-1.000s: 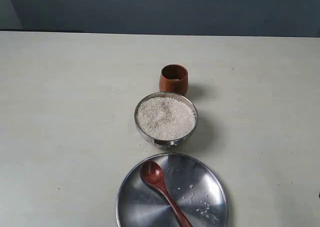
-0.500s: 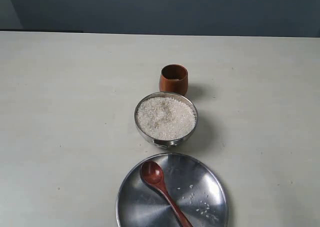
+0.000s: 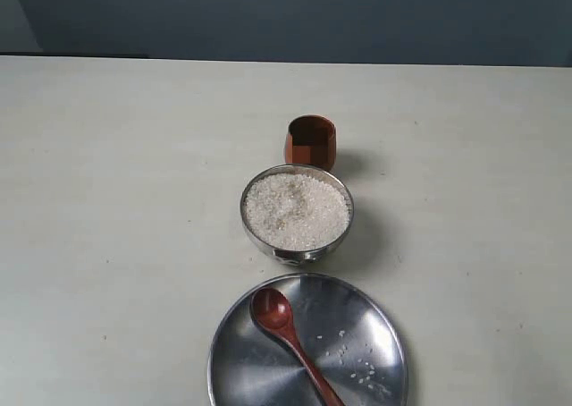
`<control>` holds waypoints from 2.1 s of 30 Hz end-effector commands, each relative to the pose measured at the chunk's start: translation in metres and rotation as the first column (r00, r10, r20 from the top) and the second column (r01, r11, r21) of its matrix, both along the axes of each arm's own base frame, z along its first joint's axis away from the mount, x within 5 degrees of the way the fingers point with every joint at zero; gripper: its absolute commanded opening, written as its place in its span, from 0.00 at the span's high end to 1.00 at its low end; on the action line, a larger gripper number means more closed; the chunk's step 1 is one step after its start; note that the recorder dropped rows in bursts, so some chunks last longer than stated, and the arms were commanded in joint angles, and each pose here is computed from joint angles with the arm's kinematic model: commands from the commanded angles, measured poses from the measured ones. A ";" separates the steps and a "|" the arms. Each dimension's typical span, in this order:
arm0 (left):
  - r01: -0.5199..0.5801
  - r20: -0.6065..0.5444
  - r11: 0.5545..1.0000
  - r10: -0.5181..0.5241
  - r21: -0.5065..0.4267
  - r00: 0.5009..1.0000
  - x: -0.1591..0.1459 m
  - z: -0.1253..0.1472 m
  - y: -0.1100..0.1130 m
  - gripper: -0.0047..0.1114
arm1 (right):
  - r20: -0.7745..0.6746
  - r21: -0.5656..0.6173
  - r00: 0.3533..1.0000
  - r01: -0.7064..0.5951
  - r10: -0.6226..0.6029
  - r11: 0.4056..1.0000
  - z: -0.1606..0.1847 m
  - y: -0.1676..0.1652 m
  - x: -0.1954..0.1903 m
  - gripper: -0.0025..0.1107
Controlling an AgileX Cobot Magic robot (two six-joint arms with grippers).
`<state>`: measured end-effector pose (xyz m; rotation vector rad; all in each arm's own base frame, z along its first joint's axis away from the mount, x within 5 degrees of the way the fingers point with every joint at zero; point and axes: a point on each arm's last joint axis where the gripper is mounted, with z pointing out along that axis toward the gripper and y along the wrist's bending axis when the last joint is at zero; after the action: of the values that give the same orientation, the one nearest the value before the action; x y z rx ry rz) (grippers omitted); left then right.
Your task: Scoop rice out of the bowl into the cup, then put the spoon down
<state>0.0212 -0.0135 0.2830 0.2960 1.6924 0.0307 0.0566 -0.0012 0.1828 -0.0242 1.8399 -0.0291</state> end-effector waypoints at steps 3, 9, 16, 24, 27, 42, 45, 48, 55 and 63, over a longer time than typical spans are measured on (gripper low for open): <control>-0.002 0.015 1.000 0.002 0.002 1.000 -0.001 0.000 0.000 0.95 | -0.003 0.020 0.997 0.077 -0.077 0.997 -0.002 -0.004 -0.004 0.98; -0.002 0.015 1.000 0.002 0.002 1.000 -0.001 0.000 0.000 0.95 | -0.007 0.060 0.994 0.106 -0.106 0.993 -0.002 -0.004 -0.004 0.98; -0.002 0.015 1.000 0.002 0.002 1.000 -0.001 0.000 0.000 0.95 | -0.005 0.053 0.994 0.106 -0.106 0.993 -0.002 -0.005 -0.004 0.98; -0.002 0.015 1.000 0.002 0.002 1.000 -0.001 0.000 0.000 0.95 | -0.005 0.056 0.994 0.106 -0.106 0.993 -0.002 -0.005 -0.004 0.98; -0.002 0.015 1.000 0.002 0.002 1.000 -0.001 0.000 0.000 0.95 | -0.005 0.039 0.995 0.096 -0.095 0.995 -0.002 -0.004 -0.004 0.98; -0.002 0.015 1.000 0.002 0.002 1.000 -0.001 0.000 0.000 0.95 | -0.003 -0.002 0.998 0.069 -0.069 0.998 -0.002 -0.003 -0.004 0.98; -0.002 0.015 1.000 0.002 0.002 1.000 -0.001 0.000 0.000 0.95 | -0.003 -0.002 0.998 0.069 -0.069 0.998 -0.002 -0.003 -0.004 0.98; -0.002 0.015 1.000 0.002 0.002 1.000 -0.001 0.000 0.000 0.95 | -0.003 -0.002 0.998 0.069 -0.069 0.998 -0.002 -0.003 -0.004 0.98; -0.001 0.015 1.000 0.001 0.004 1.000 -0.001 0.000 0.000 0.95 | -0.003 -0.002 0.998 0.069 -0.069 0.998 -0.002 -0.003 -0.004 0.98; -0.006 0.025 1.000 0.005 0.006 1.000 0.000 0.001 0.001 0.95 | -0.003 -0.002 0.998 0.069 -0.069 0.998 -0.002 -0.003 -0.004 0.98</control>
<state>0.0212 -0.0135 0.2830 0.2993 1.6918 0.0335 0.0532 -0.0036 0.1807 0.0391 1.8509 -0.0689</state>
